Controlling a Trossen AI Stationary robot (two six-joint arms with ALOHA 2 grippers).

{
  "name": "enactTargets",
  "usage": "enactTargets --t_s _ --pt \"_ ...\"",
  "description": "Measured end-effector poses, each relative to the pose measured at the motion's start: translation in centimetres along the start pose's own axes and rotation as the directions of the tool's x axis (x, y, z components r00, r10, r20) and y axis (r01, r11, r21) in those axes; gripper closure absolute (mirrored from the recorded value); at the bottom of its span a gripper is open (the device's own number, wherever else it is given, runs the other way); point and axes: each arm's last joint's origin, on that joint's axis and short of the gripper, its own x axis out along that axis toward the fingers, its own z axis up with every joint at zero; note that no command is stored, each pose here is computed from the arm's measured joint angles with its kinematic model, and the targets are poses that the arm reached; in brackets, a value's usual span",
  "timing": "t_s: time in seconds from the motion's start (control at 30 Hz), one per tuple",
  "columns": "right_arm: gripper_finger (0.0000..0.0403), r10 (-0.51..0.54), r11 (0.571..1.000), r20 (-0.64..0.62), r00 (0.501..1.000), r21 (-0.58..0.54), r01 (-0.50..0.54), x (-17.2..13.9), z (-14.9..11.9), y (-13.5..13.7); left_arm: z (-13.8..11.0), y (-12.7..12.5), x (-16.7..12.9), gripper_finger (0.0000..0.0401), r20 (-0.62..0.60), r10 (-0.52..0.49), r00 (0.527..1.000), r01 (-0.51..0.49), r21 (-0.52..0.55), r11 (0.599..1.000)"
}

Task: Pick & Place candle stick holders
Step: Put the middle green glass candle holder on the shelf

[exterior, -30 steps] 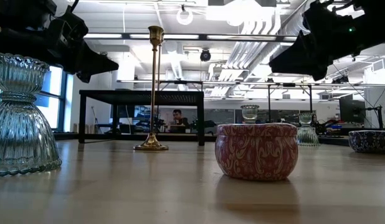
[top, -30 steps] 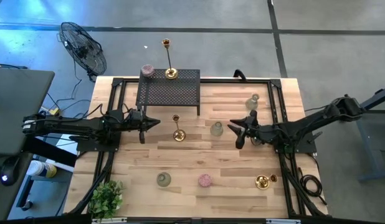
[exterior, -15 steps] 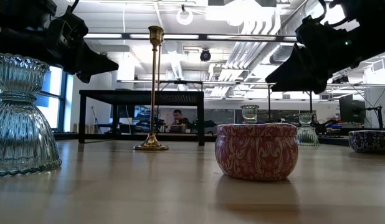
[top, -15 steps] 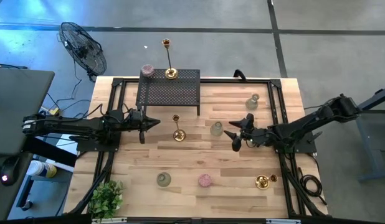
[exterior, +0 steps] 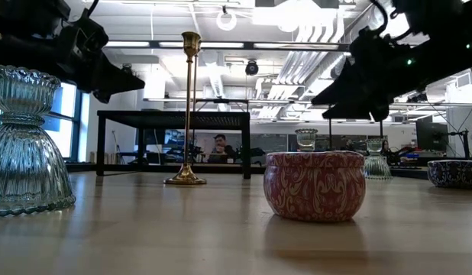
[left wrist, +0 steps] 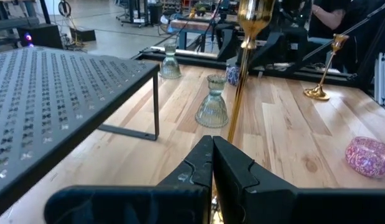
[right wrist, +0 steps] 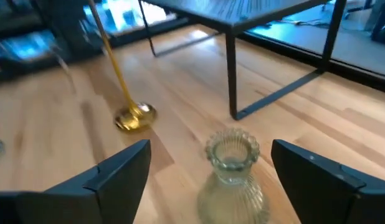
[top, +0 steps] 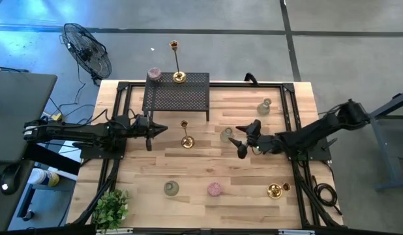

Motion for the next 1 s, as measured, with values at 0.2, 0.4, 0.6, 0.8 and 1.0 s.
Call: enactTargets --t_s 0.2,0.4,0.6,0.8,1.0 --pt "0.0077 -0.061 0.987 -0.043 0.997 -0.149 0.054 2.2 -0.6 1.0 -0.3 0.0 0.0 0.0397 -0.03 0.003 1.0 -0.003 0.003 1.0" --pt "0.0077 -0.126 0.981 -0.057 0.99 -0.153 0.116 3.9 -0.5 0.4 -0.3 0.0 0.0 0.0397 -0.036 0.003 0.999 -0.003 0.003 1.0" --pt "0.0079 -0.09 0.994 -0.104 0.99 -0.076 0.082 4.7 -0.4 -0.7 -0.5 0.1 0.0 0.0397 -0.056 0.005 0.998 -0.005 0.005 1.0" --pt "0.0113 -0.077 0.995 -0.146 0.986 -0.066 0.068 4.9 -0.6 -1.0 -0.7 0.1 0.0 0.0397 -0.078 0.007 0.997 -0.006 0.007 1.0" --pt "0.0172 -0.044 0.997 -0.165 0.985 -0.064 0.034 4.9 -0.7 -1.0 -0.8 0.1 0.0 0.0397 -0.078 0.007 0.997 -0.006 0.007 1.0"
